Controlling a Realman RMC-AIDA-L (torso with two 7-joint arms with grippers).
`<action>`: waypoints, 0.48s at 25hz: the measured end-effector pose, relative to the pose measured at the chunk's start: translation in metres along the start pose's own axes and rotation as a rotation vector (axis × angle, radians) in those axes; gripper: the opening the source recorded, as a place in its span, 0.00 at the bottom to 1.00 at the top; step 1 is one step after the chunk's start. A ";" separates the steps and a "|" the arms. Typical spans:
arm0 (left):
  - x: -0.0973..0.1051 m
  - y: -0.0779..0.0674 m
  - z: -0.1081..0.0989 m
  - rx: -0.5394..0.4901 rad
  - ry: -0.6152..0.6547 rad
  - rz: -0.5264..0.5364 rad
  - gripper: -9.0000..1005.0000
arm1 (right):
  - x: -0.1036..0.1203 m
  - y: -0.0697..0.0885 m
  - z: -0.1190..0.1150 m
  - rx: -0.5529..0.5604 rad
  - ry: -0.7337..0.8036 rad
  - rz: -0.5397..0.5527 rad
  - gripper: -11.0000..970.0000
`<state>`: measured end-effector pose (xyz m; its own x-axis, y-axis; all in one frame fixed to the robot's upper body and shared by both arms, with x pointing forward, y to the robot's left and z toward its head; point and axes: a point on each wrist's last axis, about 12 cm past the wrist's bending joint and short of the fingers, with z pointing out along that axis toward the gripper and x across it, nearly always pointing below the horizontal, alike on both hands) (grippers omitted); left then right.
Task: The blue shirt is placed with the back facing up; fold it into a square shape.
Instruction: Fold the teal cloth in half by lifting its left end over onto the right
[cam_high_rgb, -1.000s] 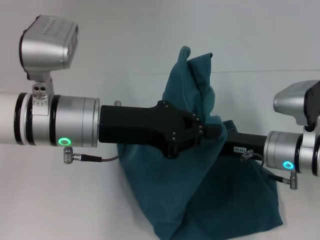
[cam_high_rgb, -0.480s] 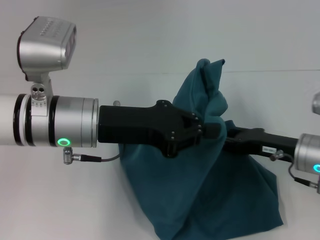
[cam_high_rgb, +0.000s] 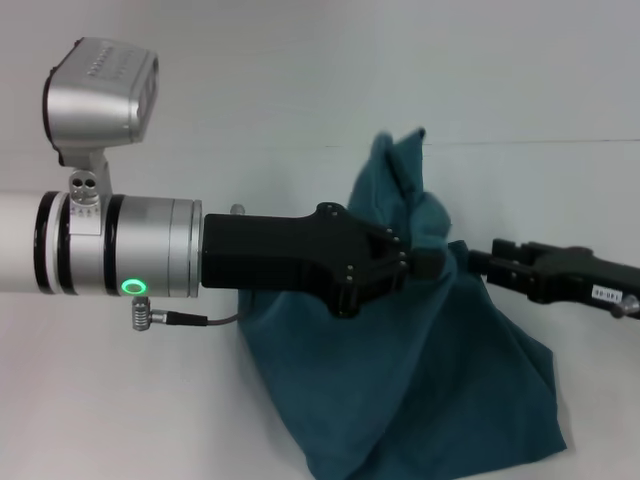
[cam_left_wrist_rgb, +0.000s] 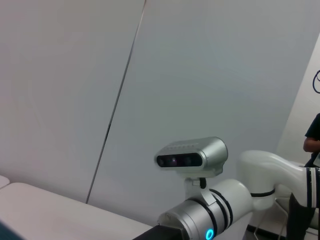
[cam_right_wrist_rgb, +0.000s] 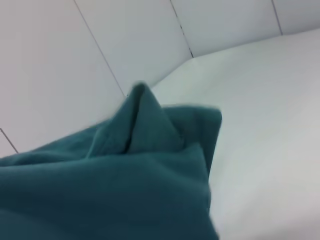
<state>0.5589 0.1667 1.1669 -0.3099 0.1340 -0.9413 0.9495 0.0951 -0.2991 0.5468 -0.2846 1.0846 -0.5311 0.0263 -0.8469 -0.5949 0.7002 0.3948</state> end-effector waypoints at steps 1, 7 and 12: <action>0.000 0.000 0.000 0.000 0.000 0.000 0.01 | 0.002 0.000 0.000 0.002 0.012 -0.001 0.56; 0.000 0.000 0.000 0.001 -0.009 0.000 0.01 | 0.010 -0.001 -0.005 0.014 0.039 0.012 0.56; 0.007 0.001 0.003 0.011 -0.011 -0.018 0.01 | 0.005 -0.006 -0.017 0.030 -0.013 0.026 0.56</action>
<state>0.5574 0.1651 1.1596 -0.3269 0.1220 -0.9372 0.9441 0.0867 -0.3180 0.5371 -0.3014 1.0838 -0.5378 0.0540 -0.8413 -0.5627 0.7201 0.4059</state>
